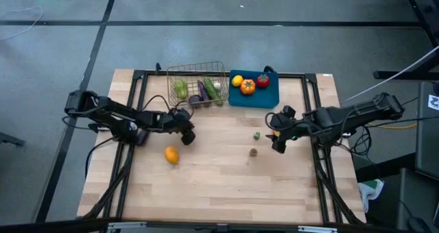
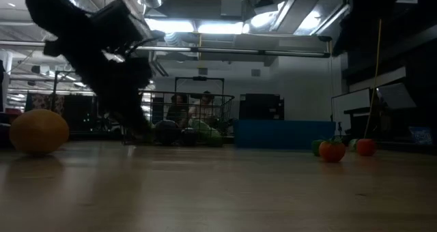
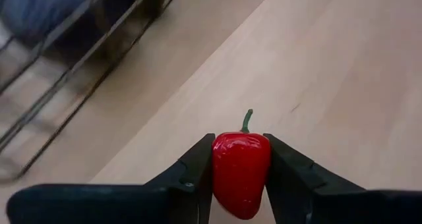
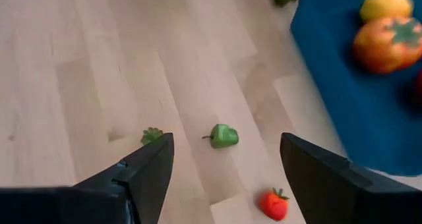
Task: Sort produce into baskets
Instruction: Put the red bell pepper into the wire basket
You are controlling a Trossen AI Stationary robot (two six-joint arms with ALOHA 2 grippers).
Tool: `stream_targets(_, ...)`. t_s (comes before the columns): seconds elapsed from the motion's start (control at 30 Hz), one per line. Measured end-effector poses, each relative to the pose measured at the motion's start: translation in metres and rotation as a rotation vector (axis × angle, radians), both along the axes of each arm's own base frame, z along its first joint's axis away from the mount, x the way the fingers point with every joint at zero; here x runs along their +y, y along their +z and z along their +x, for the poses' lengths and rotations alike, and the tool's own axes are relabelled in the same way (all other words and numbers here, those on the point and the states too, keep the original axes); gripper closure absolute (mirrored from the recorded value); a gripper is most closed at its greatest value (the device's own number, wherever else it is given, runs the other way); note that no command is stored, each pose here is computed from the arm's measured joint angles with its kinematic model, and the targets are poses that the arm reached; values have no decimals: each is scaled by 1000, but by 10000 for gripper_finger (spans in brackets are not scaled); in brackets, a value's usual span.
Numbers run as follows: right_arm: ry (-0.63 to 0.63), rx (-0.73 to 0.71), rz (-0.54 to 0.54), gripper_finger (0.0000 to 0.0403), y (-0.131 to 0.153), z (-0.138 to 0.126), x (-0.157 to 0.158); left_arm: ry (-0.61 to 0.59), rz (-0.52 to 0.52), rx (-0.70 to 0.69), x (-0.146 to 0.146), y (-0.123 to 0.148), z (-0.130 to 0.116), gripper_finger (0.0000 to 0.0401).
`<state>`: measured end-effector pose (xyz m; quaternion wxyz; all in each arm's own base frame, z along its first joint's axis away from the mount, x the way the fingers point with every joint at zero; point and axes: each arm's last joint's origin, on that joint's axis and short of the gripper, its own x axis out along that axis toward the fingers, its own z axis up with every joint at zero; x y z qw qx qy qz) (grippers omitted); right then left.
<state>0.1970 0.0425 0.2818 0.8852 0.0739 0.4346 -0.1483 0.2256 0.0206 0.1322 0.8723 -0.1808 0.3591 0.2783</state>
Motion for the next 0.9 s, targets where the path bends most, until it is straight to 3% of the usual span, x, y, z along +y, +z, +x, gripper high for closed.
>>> stream_targets(0.27,-13,-75,30,127,-45,7,2,-77,74,-124,3,45,34,285)
stream_targets(0.5,-22,-65,33,127,-68,8,2,-117,217,-207,23,91,56,284)
stream_targets(0.7,-22,-13,17,127,-79,11,3,-88,352,-189,57,113,58,283)
stream_targets(0.9,-32,8,-3,127,-91,20,5,22,361,-114,92,110,43,283)
